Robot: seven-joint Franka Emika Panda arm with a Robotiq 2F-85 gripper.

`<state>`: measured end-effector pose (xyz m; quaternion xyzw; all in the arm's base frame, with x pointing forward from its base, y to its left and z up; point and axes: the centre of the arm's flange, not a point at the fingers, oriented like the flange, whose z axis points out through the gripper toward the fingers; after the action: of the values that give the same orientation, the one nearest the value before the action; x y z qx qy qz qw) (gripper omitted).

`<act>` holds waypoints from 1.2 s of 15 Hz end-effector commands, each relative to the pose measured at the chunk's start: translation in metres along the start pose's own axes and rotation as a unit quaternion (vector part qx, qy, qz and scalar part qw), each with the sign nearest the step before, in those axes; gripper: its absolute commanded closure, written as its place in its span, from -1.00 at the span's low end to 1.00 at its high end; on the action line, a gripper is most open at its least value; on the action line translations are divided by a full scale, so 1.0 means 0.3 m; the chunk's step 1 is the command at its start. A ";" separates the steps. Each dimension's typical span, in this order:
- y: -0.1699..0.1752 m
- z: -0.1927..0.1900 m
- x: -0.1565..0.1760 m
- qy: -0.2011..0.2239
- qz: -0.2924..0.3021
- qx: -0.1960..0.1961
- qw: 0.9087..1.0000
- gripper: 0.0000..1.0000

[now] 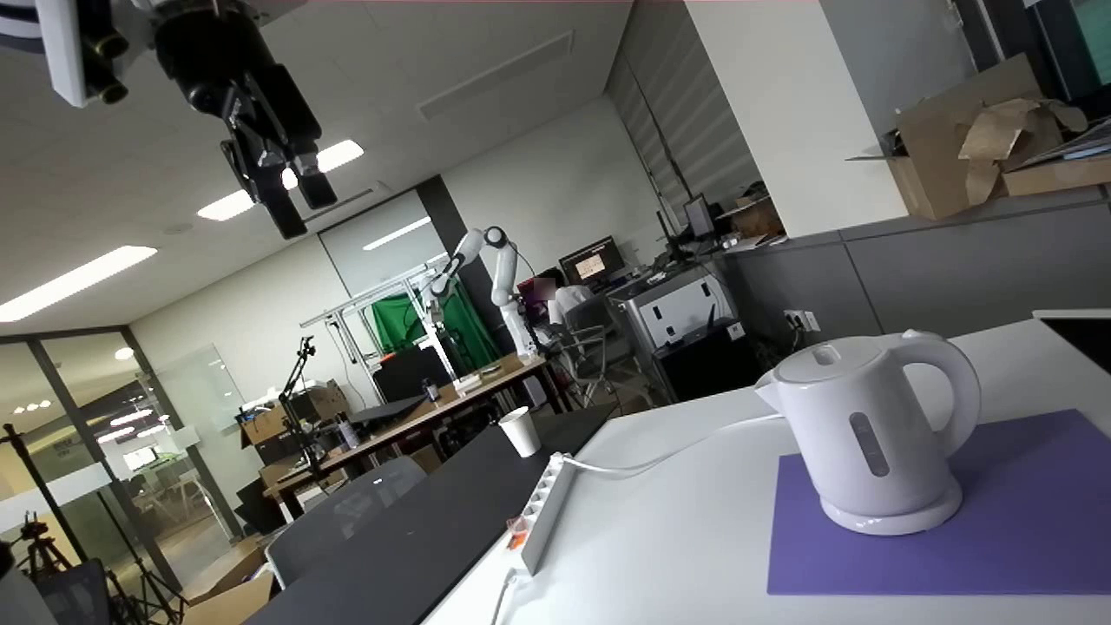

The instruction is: Press the switch on the adapter

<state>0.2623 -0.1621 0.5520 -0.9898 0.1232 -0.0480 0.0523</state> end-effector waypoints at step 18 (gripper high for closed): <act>-0.176 0.516 0.304 -0.076 -0.159 -0.044 0.983 -0.48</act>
<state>0.3607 -0.1268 0.4310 -0.9998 -0.0117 0.0037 0.0150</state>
